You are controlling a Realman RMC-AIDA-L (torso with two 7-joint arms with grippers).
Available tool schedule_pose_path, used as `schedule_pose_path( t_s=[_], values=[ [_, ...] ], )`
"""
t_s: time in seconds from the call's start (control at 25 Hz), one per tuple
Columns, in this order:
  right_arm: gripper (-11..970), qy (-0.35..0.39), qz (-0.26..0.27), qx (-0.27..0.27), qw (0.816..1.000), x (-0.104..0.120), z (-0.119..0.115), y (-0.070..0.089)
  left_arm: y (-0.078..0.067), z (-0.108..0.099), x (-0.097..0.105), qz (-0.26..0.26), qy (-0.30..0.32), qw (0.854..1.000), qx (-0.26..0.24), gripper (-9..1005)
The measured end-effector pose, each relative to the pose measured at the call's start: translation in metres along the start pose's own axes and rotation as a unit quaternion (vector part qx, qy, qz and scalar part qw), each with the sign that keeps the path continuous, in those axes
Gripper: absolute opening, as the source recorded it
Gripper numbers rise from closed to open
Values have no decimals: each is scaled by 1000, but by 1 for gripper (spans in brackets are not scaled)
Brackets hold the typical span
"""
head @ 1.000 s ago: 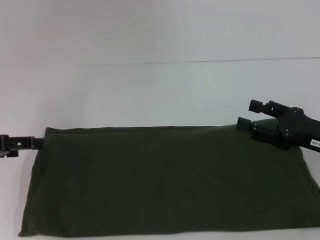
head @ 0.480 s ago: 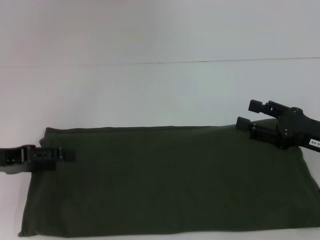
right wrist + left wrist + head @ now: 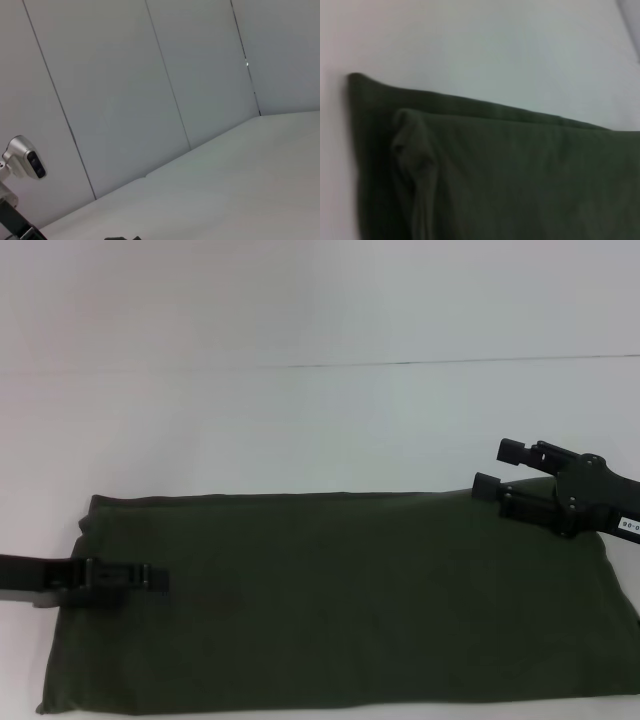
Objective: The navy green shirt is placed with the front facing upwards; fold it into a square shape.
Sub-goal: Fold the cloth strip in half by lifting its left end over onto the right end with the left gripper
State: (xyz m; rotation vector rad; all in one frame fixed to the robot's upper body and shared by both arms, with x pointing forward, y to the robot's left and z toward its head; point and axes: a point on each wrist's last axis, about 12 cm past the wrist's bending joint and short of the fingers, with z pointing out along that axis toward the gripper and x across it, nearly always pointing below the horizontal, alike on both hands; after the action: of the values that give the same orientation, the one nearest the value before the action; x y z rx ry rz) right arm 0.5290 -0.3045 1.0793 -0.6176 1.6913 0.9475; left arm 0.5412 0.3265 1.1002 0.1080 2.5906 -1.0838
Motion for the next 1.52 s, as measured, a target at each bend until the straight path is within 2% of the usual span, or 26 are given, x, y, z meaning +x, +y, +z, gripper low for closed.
schedule_pose_path(
  t_s=[0.36,0.72,1.32,1.52],
  values=[
    [835,-1,2,1,1000,1,0,0,10,-1,1,-8,-1,999,-37,932],
    [835,-3,2,0,1000,1,1,1,13,-2,2,-12,-6,999,-50,932],
    [835,-2,3,4,1000,1,3,0,15,-33,-4,-17,-34,995,-92,932],
    [835,0,2,6,1000,1,4,-1,14,-35,-3,-21,-27,995,-95,932]
  ],
)
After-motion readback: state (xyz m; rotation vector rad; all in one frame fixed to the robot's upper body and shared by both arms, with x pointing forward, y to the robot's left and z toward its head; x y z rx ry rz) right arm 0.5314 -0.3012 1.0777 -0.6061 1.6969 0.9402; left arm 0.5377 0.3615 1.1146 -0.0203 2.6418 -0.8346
